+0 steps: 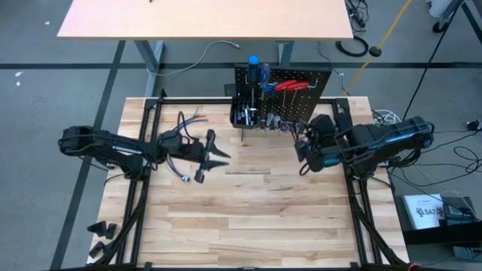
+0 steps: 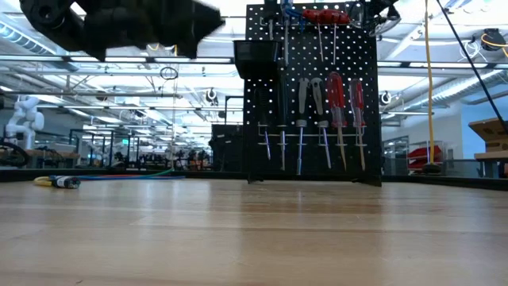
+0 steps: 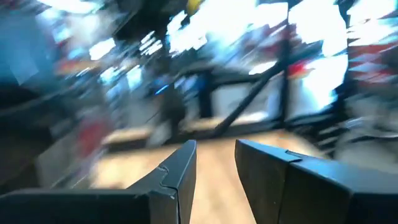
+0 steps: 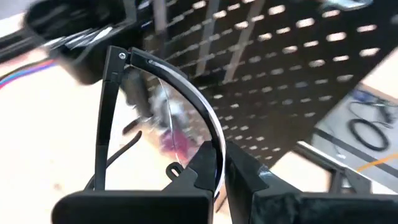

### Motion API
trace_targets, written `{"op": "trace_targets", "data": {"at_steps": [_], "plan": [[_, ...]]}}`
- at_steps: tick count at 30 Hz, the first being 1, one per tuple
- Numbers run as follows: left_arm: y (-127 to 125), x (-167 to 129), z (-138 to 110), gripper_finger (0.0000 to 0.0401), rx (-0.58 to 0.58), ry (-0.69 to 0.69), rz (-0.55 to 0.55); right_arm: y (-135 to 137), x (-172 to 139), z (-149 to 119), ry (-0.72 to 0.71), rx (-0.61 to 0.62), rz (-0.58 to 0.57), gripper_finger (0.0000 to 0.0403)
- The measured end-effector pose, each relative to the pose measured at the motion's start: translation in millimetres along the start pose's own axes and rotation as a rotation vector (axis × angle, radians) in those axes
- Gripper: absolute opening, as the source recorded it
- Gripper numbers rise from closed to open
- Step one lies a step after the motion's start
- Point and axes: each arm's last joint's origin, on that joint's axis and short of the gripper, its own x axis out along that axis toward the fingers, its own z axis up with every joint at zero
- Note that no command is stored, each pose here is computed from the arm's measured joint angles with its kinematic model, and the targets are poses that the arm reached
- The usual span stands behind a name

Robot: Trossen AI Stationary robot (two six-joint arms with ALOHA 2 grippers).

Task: Hang tools onto peg board
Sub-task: Hang the black safety goggles on the peg board

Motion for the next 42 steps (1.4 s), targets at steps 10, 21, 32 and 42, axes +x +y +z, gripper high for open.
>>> {"op": "trace_targets", "data": {"at_steps": [10, 21, 32, 42], "plan": [[-19, 28, -7, 0.0118, 0.022, -0.152, -0.187, -6, -22, -2, 0.138, -0.089, 0.254, 0.0005], [-54, 85, 8, 0.0118, 0.094, -0.208, -0.197, 52, -39, 3, 0.037, -0.183, 0.654, 0.0005], [-69, 95, 13, 0.0118, 0.101, -0.218, -0.170, 118, -22, -42, 0.108, -0.298, 0.602, 0.0006], [-70, 97, 7, 0.0118, 0.085, -0.133, -0.061, 132, -14, -52, 0.121, -0.282, 0.568, 0.0006]]}}
